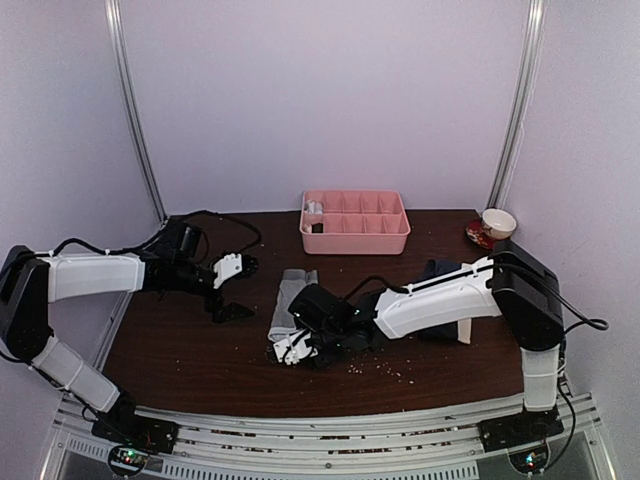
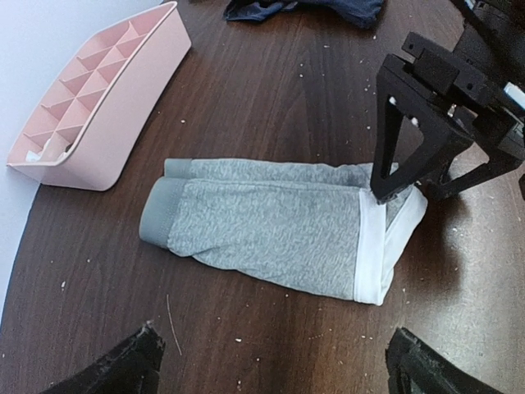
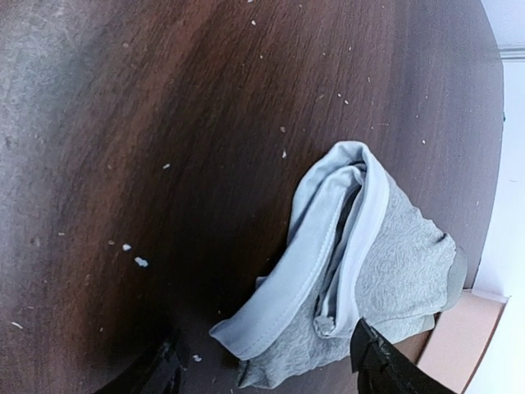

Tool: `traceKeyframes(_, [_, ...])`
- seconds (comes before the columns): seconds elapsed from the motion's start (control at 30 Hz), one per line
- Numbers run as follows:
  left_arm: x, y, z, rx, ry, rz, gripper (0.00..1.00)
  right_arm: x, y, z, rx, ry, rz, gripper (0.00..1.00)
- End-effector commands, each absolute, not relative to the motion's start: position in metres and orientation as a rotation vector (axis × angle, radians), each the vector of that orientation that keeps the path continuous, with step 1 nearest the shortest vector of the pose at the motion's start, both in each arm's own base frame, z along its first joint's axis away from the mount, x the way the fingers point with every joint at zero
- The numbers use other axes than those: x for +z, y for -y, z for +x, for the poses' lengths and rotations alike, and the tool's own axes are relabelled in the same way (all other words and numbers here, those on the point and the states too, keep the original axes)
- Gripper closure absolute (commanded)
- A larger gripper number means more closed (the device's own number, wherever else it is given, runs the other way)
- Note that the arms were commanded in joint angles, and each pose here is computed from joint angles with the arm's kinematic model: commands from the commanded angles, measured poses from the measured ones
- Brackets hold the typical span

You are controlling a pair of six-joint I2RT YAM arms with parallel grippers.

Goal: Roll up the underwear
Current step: Pick up the underwear from the center of the board.

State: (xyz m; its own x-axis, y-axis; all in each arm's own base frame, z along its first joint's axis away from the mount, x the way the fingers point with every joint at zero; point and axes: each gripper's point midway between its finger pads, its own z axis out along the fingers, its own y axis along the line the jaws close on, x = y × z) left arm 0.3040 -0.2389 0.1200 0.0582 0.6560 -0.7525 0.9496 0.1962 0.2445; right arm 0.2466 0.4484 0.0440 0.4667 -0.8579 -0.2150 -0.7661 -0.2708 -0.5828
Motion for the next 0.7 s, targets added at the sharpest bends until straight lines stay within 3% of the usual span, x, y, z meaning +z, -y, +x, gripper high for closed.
traceKeyframes(0.0, [0.132, 0.242, 0.307, -0.478, -1.623, 1.505, 0.02, 0.037, -0.445, 0.26, -0.261, -1.352, -2.109, 0.3])
traceKeyframes(0.2, [0.131, 0.242, 0.305, -0.482, -1.621, 1.51, 0.02, 0.038, -0.448, 0.269, -0.228, -1.381, -2.099, 0.3])
traceKeyframes(0.3, [0.132, 0.241, 0.305, -0.483, -1.62, 1.51, 0.02, 0.032, -0.45, 0.27, -0.186, -1.421, -2.119, 0.35])
traceKeyframes(0.37, [0.132, 0.242, 0.304, -0.483, -1.613, 1.513, 0.02, 0.027, -0.45, 0.271, -0.148, -1.458, -2.129, 0.45])
traceKeyframes(0.47, [0.133, 0.242, 0.302, -0.489, -1.601, 1.52, 0.02, 0.022, -0.45, 0.271, -0.083, -1.515, -2.14, 0.77])
traceKeyframes(0.67, [0.142, 0.24, 0.291, -0.478, -1.512, 1.555, 0.02, 0.021, -0.448, 0.254, 0.126, -1.627, -2.102, 1.0])
